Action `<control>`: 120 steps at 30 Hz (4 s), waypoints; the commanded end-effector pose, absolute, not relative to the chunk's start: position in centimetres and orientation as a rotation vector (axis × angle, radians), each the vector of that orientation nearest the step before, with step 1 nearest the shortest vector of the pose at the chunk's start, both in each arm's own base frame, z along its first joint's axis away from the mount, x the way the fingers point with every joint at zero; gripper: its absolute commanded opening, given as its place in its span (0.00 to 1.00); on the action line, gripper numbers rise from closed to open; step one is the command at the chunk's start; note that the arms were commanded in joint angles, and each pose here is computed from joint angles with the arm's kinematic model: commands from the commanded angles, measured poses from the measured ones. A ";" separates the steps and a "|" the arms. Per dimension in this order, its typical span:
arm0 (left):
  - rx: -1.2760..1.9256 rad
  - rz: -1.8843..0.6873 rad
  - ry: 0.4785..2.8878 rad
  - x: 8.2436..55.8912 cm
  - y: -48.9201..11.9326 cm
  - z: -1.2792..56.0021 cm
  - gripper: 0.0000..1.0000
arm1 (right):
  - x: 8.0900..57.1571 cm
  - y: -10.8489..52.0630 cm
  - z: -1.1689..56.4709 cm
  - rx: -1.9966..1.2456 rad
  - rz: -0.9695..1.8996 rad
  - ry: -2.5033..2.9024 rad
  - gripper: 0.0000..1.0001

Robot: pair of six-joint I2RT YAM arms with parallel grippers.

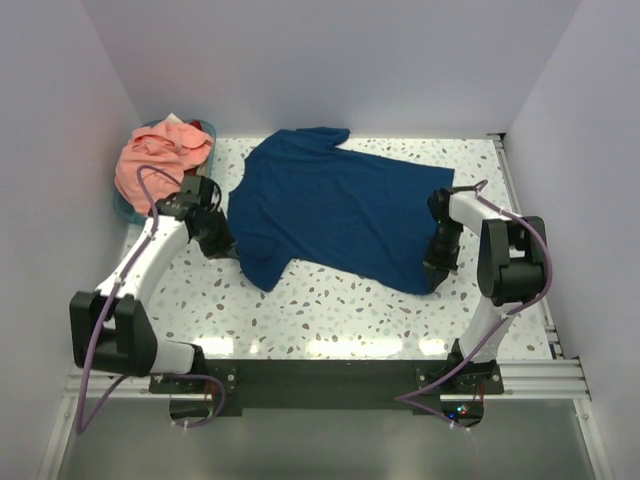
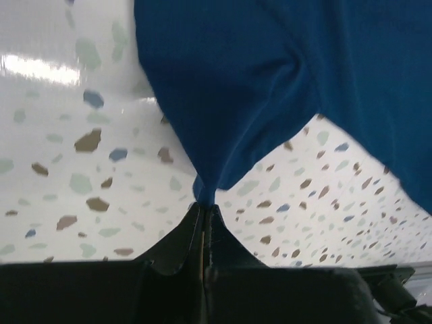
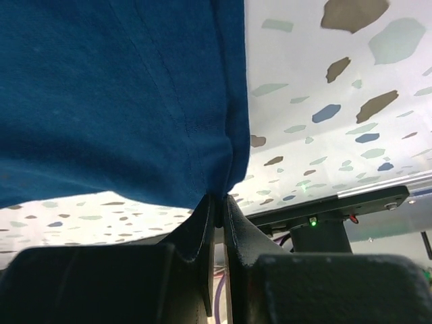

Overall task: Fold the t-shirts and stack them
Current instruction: Fold the tshirt

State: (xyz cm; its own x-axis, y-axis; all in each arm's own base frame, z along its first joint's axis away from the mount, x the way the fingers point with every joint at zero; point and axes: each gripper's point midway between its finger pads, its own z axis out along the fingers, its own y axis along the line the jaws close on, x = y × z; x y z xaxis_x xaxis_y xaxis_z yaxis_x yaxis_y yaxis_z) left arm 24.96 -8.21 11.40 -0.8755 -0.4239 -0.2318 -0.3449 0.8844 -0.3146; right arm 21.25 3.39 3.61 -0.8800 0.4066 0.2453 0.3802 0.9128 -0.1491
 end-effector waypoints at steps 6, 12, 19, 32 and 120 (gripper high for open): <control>-0.347 -0.379 2.546 38.3 -9.1 16.0 0.00 | 26.4 2.8 5.9 -0.743 0.057 -2.920 0.00; -0.248 -0.437 2.508 44.3 -10.6 16.5 0.00 | 30.0 3.2 6.2 -0.783 -0.009 -2.953 0.00; -0.191 -0.507 2.477 50.1 -12.0 16.0 0.00 | 33.1 3.0 5.9 -0.841 -0.042 -2.964 0.00; -0.157 -0.573 2.351 56.0 -12.5 18.3 0.00 | 36.9 -0.1 6.8 -1.008 -0.074 -2.985 0.00; -0.275 -0.353 2.426 55.1 -6.7 9.3 0.61 | 36.5 0.7 4.3 -1.108 -0.183 -3.071 0.49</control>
